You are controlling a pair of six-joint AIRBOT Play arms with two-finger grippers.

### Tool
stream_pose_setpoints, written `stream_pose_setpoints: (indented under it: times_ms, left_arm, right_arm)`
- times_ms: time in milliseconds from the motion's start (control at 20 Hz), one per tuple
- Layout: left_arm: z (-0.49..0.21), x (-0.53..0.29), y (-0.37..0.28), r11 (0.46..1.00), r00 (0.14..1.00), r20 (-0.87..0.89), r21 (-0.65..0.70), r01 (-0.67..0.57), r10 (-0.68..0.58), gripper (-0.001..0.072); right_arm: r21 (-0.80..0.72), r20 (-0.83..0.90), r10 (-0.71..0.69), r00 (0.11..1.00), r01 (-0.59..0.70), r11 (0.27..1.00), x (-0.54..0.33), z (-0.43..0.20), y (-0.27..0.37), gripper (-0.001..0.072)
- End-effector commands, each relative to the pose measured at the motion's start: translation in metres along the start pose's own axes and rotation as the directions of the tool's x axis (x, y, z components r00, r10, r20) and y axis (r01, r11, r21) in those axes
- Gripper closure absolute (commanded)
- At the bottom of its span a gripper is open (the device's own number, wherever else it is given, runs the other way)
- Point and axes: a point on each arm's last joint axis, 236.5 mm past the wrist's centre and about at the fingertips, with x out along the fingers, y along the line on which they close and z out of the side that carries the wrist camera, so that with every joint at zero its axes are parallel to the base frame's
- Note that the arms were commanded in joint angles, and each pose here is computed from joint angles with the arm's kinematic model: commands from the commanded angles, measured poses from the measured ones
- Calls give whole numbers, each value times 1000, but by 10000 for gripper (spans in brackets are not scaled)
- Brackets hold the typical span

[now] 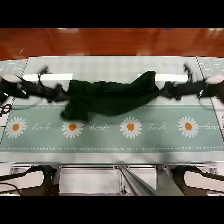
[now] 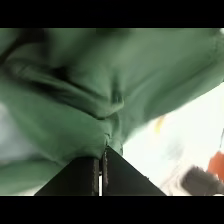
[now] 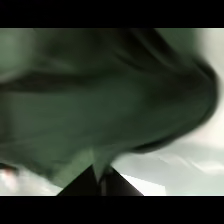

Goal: Fold the shirts.

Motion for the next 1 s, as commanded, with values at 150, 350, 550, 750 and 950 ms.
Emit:
stream_pose_setpoints:
  times_ms: [150,350,550,750,950]
  left_arm:
    - [74,-205,-205,890,839,526,437,-127,-138,683]
    - [32,-315,-311,762,638,717,571,-307,-281,683]
    - [-47,-366,-373,651,516,771,615,-446,-374,683]
    - [-118,-380,-384,573,455,822,566,-593,-342,683]
    - [-176,-383,-394,563,414,838,545,-622,-354,683]
  right_arm:
    - [-418,532,29,846,232,878,-223,92,194,692]
    - [-480,793,152,591,449,754,-370,40,291,692]
    - [-395,906,184,382,605,691,-456,-43,317,692]
    - [-365,924,175,341,644,672,-477,-105,316,692]
    - [-351,897,50,440,638,686,-456,-129,286,692]
